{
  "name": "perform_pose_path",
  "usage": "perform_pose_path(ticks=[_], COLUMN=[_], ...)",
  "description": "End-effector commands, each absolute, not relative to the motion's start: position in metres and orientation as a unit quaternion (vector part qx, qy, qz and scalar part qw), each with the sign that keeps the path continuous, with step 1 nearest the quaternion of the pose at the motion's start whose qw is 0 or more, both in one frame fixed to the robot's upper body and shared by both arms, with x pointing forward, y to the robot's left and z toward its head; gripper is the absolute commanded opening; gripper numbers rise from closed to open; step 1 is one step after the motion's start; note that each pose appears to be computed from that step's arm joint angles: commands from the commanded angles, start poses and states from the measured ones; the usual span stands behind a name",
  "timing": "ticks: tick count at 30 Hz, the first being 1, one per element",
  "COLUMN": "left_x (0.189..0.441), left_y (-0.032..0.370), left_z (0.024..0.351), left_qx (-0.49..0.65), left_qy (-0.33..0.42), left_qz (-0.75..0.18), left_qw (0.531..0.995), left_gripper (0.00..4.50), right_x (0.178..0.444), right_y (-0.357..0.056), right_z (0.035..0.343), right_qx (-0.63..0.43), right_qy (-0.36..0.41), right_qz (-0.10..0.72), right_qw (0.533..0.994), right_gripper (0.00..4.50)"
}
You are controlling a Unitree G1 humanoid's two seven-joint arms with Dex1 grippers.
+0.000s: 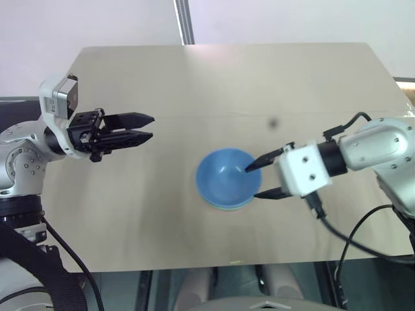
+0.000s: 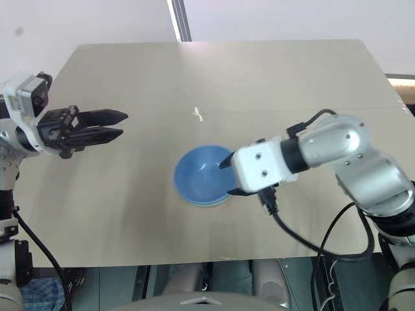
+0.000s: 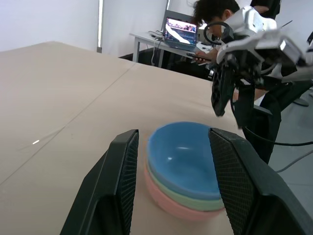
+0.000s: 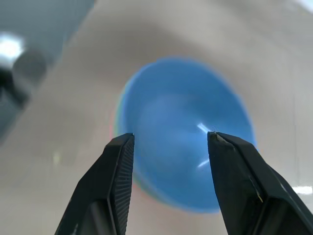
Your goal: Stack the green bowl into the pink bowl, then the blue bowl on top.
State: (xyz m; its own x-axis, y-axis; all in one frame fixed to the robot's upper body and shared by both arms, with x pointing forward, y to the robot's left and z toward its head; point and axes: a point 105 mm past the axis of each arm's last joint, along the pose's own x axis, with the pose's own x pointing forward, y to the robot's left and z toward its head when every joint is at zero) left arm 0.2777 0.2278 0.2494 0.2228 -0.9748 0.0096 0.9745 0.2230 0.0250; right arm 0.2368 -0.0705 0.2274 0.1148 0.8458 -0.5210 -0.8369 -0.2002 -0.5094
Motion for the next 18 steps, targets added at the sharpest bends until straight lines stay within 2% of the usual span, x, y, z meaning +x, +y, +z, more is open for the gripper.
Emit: perform_pose_path(ticks=[1, 5, 9, 18], left_x=[0.269, 0.264, 0.263, 0.259], left_y=[0.233, 0.236, 0.238, 0.245], left_z=[0.259, 0.250, 0.246, 0.233], left_qx=[0.032, 0.041, 0.039, 0.056], left_qy=[-0.026, -0.012, -0.008, 0.008], left_qz=[-0.616, -0.599, -0.584, -0.536], left_qw=[0.787, 0.800, 0.811, 0.842], left_gripper=[2.41, 2.41, 2.41, 2.41], right_x=[0.246, 0.255, 0.253, 0.231], right_y=[-0.098, -0.153, -0.195, -0.244], right_z=[0.245, 0.250, 0.246, 0.228], right_qx=[-0.320, -0.208, -0.136, -0.100], right_qy=[-0.002, 0.007, -0.006, 0.011], right_qz=[0.632, 0.566, 0.513, 0.448], right_qw=[0.706, 0.798, 0.848, 0.888], right_gripper=[2.62, 2.62, 2.62, 2.62])
